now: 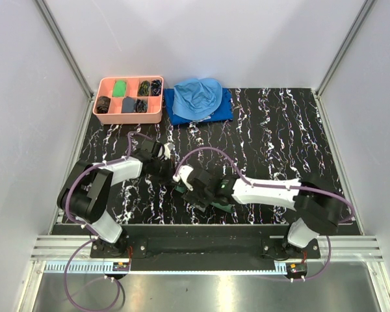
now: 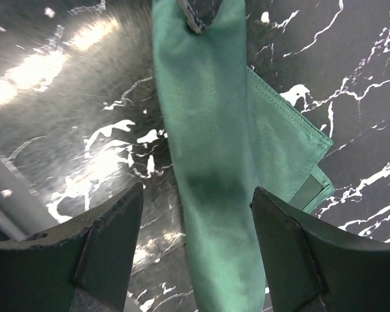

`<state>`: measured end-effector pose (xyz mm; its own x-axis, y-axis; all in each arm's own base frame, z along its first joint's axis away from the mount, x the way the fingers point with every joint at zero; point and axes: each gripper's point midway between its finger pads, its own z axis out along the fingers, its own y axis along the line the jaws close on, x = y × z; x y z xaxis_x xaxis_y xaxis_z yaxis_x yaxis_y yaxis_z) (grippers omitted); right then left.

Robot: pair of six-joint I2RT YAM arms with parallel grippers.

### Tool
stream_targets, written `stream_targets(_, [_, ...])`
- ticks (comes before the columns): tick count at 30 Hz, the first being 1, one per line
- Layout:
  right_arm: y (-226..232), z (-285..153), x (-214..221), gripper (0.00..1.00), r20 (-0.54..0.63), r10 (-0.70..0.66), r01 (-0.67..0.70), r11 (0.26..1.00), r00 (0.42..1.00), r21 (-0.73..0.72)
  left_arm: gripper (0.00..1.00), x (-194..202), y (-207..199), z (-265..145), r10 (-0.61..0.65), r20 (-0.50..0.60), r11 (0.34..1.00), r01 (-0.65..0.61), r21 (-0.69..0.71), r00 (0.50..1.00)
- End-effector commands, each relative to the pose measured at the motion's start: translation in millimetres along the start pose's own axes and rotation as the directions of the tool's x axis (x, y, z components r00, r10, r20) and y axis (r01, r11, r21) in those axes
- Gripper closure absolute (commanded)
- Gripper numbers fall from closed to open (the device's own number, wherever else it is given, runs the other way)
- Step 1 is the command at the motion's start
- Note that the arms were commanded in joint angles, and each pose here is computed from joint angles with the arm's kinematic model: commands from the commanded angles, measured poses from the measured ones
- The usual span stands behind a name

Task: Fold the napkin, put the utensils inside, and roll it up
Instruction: Roll the napkin with the utensil

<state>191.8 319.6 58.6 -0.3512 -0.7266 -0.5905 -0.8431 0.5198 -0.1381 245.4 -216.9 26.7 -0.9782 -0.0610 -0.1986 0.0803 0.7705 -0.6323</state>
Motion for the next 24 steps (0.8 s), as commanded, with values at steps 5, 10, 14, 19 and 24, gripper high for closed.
stream_targets(5, [-1.8,24.5,5.0,0.29,-0.016,-0.058,0.058,0.996,0.998,0.063,1.0,3.8,0.2,-2.1,0.011,-0.042,1.0,-0.012,-0.012,0.999])
stream_targets(10, [9.5,38.6,17.1,0.48,-0.067,-0.023,0.023,1.0,0.997,0.006,0.87,3.5,-1.8,-4.0,0.018,-0.039,1.0,-0.018,-0.006,0.999])
stream_targets(14, [19.5,39.6,24.7,0.57,-0.093,0.071,-0.082,0.989,0.993,-0.119,0.55,-5.8,-0.5,-13.0,0.03,0.019,0.999,-0.03,-0.031,0.999])
stream_targets(19, [25.2,34.0,22.9,0.61,-0.087,0.212,-0.229,0.926,0.973,-0.3,0.3,-17.5,7.8,-25.7,0.018,0.099,0.997,-0.011,-0.072,0.995])
stream_targets(24, [24.7,30.4,16.4,0.62,-0.099,0.294,-0.307,0.85,0.951,-0.428,0.24,-19.0,11.6,-33.2,0.018,0.189,0.997,-0.004,-0.077,0.982])
